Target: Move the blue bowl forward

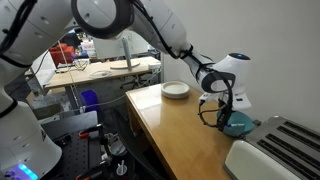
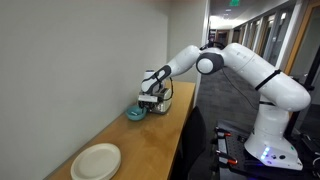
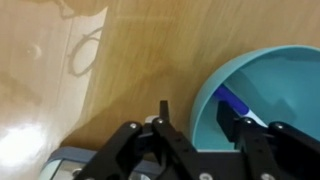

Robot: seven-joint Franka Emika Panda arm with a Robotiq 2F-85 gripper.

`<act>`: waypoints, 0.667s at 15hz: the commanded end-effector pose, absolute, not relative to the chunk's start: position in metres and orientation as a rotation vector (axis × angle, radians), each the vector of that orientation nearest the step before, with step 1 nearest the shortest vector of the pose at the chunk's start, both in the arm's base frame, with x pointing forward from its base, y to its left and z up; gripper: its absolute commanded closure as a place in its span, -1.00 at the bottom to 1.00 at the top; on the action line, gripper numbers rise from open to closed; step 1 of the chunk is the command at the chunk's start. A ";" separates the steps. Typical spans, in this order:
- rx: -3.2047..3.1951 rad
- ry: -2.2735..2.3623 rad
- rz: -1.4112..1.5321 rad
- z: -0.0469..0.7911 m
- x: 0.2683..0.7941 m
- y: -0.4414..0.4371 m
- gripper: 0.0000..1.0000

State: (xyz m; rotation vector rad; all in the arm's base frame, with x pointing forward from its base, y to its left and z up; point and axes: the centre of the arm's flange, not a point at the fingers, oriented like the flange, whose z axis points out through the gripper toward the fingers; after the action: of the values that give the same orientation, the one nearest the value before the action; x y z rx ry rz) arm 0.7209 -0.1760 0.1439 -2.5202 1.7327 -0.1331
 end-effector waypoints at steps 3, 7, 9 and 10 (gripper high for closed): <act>-2.542 1.741 -0.114 0.144 0.733 -0.177 0.80; -2.594 1.680 -0.105 0.149 0.736 -0.171 1.00; -2.630 1.648 -0.073 0.152 0.741 -0.162 0.98; -2.630 1.637 -0.059 0.153 0.742 -0.158 0.98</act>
State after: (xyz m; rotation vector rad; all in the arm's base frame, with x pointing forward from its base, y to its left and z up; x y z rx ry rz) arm 0.7318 -0.1655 0.1478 -2.5859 1.6795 -0.1076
